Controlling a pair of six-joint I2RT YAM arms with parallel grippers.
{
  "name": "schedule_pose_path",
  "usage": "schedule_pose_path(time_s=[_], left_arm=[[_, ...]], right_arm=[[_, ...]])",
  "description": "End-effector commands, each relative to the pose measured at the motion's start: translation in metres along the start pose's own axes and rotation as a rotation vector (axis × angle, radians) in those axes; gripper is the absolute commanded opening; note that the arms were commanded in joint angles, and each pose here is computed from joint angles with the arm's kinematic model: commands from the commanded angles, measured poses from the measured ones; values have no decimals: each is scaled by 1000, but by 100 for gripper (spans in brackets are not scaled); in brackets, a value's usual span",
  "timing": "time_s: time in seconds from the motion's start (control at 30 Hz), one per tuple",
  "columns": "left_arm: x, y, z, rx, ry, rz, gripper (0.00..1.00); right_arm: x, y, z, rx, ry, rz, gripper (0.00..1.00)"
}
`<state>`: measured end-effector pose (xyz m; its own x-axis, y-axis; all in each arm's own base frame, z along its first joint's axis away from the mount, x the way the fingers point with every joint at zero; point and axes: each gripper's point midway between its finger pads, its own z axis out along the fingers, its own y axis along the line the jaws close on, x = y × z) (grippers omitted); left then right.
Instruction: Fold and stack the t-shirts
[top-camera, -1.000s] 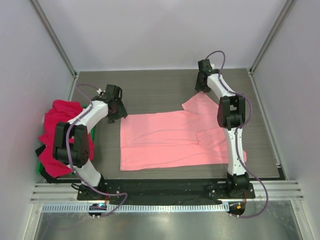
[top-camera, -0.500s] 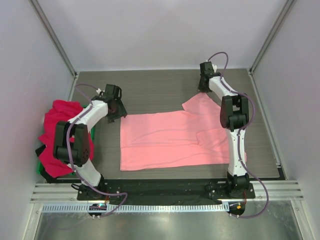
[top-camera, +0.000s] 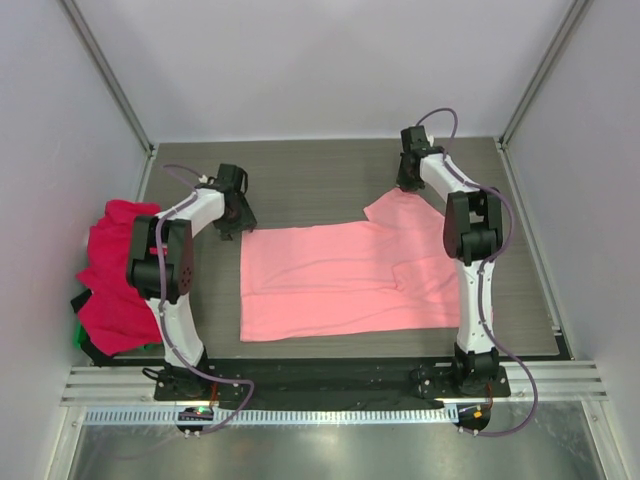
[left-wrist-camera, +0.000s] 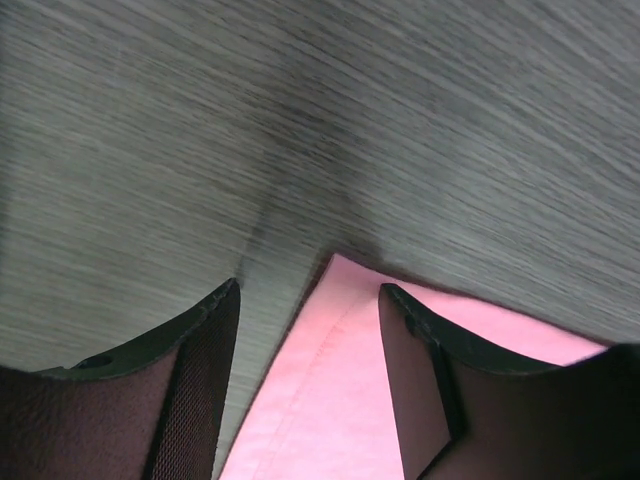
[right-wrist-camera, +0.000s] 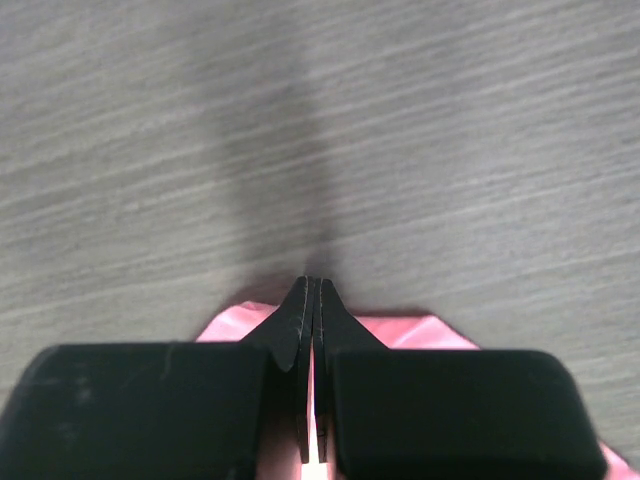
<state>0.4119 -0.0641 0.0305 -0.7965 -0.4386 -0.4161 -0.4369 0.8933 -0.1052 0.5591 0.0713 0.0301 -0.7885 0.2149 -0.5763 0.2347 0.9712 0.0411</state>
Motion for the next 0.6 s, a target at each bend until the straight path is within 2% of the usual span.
schedule_pose_path(time_s=[0.0, 0.27, 0.37, 0.5, 0.57], left_arm=[[-20, -12, 4, 28, -50, -25, 58], [-5, -15, 20, 47, -3, -33, 47], [-3, -17, 21, 58, 5, -34, 37], [2, -18, 18, 79, 11, -41, 19], [1, -18, 15, 87, 6, -44, 17]], right_arm=[[-24, 9, -43, -55, -52, 19, 1], [-24, 4, -59, -52, -64, 22, 1], [-23, 2, -62, -46, -66, 23, 1], [-22, -2, -67, -36, -70, 22, 1], [-21, -3, -70, -37, -71, 19, 1]])
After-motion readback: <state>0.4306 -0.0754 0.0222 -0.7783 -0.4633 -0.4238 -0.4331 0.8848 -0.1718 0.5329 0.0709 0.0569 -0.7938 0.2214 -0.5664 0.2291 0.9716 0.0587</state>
